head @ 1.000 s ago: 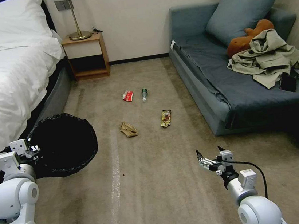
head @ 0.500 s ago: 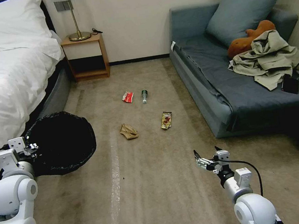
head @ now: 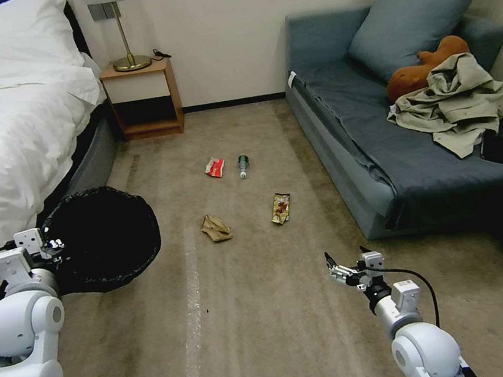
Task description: Pick up the trash bin, then pick up the garbage on the floor and place it into the trash bin.
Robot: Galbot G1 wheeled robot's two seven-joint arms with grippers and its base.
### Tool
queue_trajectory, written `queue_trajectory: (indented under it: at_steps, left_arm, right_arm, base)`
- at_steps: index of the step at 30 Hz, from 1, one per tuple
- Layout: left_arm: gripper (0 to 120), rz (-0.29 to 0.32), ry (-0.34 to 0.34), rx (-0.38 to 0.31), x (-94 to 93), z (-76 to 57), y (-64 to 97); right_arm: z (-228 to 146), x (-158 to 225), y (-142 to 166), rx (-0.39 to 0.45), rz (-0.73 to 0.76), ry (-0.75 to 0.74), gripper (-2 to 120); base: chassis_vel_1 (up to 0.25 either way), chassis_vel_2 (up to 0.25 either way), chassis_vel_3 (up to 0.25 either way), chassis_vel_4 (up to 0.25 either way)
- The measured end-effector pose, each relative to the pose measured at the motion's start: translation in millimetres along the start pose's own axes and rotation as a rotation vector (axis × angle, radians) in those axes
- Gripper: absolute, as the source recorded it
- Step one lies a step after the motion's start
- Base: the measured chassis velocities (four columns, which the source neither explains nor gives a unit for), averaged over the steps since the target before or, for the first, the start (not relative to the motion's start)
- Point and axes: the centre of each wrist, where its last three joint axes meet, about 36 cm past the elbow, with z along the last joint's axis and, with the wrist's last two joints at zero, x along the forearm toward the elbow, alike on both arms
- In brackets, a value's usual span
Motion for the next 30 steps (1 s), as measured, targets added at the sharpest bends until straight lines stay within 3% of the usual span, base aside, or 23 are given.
queue_trajectory:
  at_steps: [30]
  left_arm:
    - [4, 0.006, 0.015, 0.017, -2.8, 4.1, -0.7]
  right_arm:
    - [6.9, -6.2, 6.3, 0.008, -0.023, 0.020, 100]
  base:
    - [-0.067, 0.061, 0.065, -0.060]
